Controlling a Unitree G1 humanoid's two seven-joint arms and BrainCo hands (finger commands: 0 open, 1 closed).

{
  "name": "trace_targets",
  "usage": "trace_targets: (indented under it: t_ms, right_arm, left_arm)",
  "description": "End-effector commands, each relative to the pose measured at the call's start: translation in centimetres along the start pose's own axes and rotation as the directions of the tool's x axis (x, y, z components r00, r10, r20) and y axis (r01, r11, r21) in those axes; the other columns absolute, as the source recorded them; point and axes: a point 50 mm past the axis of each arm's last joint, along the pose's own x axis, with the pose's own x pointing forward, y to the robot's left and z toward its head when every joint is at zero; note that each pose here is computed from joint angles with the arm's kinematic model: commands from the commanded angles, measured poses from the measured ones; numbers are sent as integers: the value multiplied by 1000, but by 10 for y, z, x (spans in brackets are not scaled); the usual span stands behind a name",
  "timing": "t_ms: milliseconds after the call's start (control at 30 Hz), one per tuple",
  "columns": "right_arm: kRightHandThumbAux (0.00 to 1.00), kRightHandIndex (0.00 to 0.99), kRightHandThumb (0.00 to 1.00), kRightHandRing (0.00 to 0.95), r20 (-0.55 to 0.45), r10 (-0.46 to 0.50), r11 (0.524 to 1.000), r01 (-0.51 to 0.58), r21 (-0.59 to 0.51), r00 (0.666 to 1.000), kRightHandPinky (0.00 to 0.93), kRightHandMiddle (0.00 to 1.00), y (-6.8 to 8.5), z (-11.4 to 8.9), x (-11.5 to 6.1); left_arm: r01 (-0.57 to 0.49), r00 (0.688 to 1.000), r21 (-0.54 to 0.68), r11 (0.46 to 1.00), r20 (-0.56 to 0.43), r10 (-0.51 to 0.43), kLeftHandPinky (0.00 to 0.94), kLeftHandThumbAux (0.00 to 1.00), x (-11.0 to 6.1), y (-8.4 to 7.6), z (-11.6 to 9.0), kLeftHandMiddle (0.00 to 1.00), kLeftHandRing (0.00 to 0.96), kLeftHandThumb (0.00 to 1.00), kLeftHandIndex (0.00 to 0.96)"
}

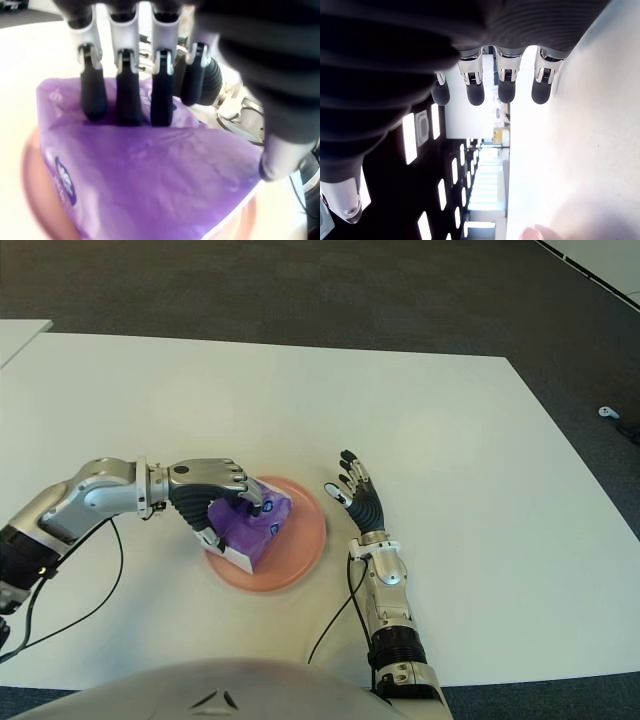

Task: Put the tissue paper into the plate.

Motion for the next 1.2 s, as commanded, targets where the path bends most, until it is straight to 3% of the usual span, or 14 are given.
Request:
trace_targets:
  t_ms: [33, 133, 200, 500, 600, 667, 733, 767, 867, 933, 1067, 1133, 1200]
  right_arm:
    - [576, 0, 3, 0, -322, -20, 997, 40, 58, 947, 0, 0, 5, -58, -44]
    - [581, 0, 2, 0, -318, -19, 998, 39, 57, 948, 0, 0, 5, -57, -44]
    - [579, 0, 2, 0, -317, -19, 998, 38, 55, 948, 0, 0, 5, -57, -44]
    - [563, 0, 5, 0, -308, -17, 998, 35, 54, 951, 0, 0, 6, -56, -44]
    - [552, 0, 12, 0, -305, -17, 998, 34, 50, 952, 0, 0, 6, -56, -44]
    - [549, 0, 16, 0, -307, -18, 998, 35, 49, 951, 0, 0, 6, -56, -44]
    - [553, 0, 21, 0, -314, -22, 998, 40, 50, 949, 0, 0, 5, -56, -44]
    - [554, 0, 22, 0, -317, -22, 998, 41, 52, 948, 0, 0, 5, -57, -44]
    - [568, 0, 22, 0, -320, -21, 998, 41, 56, 947, 0, 0, 5, -57, -45]
    - [573, 0, 19, 0, -322, -20, 998, 41, 56, 946, 0, 0, 5, -57, -45]
    - [573, 0, 14, 0, -326, -23, 998, 43, 55, 945, 0, 0, 5, -58, -45]
    - [572, 0, 11, 0, -326, -23, 997, 44, 56, 945, 0, 0, 5, -58, -45]
    - [572, 0, 10, 0, -326, -23, 997, 44, 57, 945, 0, 0, 5, -58, -45]
  left_arm:
    - [-19, 999, -159, 987, -42, 13, 40, 467, -9, -1, -8, 42, 40, 98, 33]
    - [-78, 997, -228, 971, -33, 73, 13, 428, -10, 1, -9, 13, 13, 91, 10]
    - [-159, 987, -298, 941, -14, 162, 6, 407, -11, 2, -9, 7, 6, 90, 5]
    - [-305, 914, -535, 788, 68, 400, 0, 393, -19, 6, -11, 0, 0, 67, 0]
    - [-385, 850, -661, 645, 18, 526, 0, 401, -16, 4, -35, 0, 0, 52, 0]
    - [-408, 821, -700, 586, -1, 570, 0, 404, -15, 3, -42, 0, 0, 45, 0]
    - [-442, 787, -749, 493, -60, 614, 0, 408, 1, -3, -46, 0, 0, 41, 0]
    - [-465, 767, -767, 441, -100, 634, 0, 409, 19, -3, -48, 0, 0, 40, 0]
    - [-511, 732, -775, 372, -165, 661, 0, 433, 59, 12, -44, 0, 0, 44, 0]
    - [-549, 715, -755, 359, -201, 670, 0, 454, 59, 24, -44, 0, 0, 47, 0]
    - [-624, 667, -691, 363, -231, 708, 0, 479, 26, 29, -41, 0, 0, 47, 0]
    - [-672, 616, -646, 361, -218, 757, 0, 476, -8, 27, -28, 0, 0, 48, 0]
    - [-684, 561, -641, 350, -154, 814, 0, 444, -45, 14, -7, 0, 0, 54, 0]
